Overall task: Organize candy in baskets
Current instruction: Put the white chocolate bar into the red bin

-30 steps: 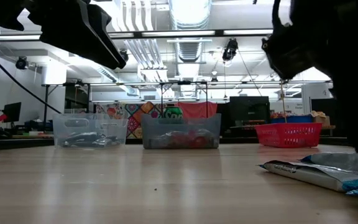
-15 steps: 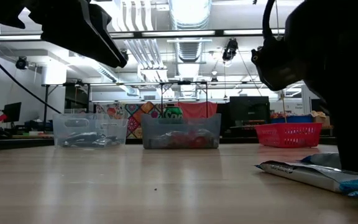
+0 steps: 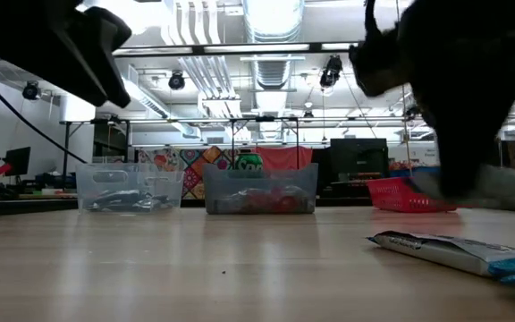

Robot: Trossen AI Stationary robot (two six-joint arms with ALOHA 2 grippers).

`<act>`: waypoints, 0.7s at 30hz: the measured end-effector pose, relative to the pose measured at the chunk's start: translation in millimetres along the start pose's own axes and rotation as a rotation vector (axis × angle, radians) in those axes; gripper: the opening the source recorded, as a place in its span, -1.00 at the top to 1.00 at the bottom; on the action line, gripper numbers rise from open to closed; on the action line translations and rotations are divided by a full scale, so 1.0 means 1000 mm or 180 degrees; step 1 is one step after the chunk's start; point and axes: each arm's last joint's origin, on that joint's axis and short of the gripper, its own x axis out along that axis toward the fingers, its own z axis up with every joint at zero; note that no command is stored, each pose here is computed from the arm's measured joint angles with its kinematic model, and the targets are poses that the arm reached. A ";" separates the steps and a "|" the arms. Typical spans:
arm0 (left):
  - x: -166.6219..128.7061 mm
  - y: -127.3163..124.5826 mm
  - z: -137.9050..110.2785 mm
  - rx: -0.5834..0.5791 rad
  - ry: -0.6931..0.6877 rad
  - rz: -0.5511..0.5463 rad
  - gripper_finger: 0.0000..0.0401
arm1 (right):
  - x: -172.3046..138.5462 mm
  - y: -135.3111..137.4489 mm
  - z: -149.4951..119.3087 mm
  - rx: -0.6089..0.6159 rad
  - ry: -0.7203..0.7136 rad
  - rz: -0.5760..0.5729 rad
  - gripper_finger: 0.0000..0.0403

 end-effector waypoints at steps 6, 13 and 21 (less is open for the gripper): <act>-0.008 -0.012 -0.004 0.0062 -0.0075 -0.0083 0.26 | -0.041 -0.033 0.022 -0.0200 -0.0374 -0.0344 0.93; -0.017 -0.009 -0.013 -0.0118 0.0136 -0.0002 0.26 | -0.093 -0.103 0.045 -0.0110 -0.0694 -0.1225 0.93; -0.044 0.004 -0.032 -0.0472 -0.0016 0.0230 0.32 | -0.115 -0.201 0.070 0.0496 -0.0869 -0.1726 0.93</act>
